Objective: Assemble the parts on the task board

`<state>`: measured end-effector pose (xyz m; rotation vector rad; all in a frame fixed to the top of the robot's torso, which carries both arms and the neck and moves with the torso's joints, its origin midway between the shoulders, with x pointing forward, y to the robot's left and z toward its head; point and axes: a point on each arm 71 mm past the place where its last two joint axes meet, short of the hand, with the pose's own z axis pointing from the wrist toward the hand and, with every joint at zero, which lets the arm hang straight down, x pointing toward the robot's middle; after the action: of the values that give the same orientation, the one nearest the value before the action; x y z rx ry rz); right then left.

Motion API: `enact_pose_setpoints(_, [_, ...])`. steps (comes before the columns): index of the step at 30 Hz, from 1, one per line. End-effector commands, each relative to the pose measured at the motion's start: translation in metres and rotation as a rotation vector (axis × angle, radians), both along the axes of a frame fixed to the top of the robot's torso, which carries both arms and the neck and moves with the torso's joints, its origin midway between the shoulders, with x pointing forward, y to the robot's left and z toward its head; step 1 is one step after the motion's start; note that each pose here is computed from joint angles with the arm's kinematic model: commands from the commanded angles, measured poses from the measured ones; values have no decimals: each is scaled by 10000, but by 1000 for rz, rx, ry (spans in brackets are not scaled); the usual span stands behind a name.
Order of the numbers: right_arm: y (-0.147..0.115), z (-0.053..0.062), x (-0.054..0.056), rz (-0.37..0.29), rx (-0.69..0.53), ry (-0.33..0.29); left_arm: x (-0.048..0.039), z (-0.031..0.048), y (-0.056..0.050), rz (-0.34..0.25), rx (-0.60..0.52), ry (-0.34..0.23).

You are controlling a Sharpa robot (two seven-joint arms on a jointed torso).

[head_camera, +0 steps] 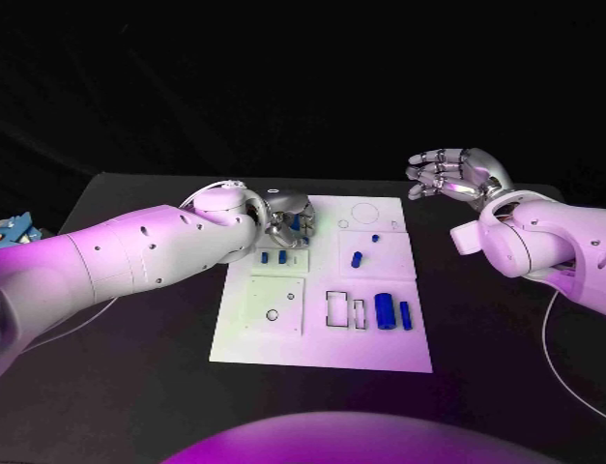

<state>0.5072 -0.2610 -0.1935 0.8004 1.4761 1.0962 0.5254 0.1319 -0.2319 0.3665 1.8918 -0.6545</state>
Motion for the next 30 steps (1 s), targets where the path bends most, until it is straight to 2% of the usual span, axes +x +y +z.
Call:
enact_pose_setpoints(1, [22,6,-5,18,1,-7,-16,-30,-26,-17,-2,27])
enact_pose_setpoints(17, [38,5,-3,23,1,-7,-3,-68,-12,-10,5,38])
enact_pose_setpoints(30, [49,7,-6,26,3,-8,13,-98,-53,-14,12,44])
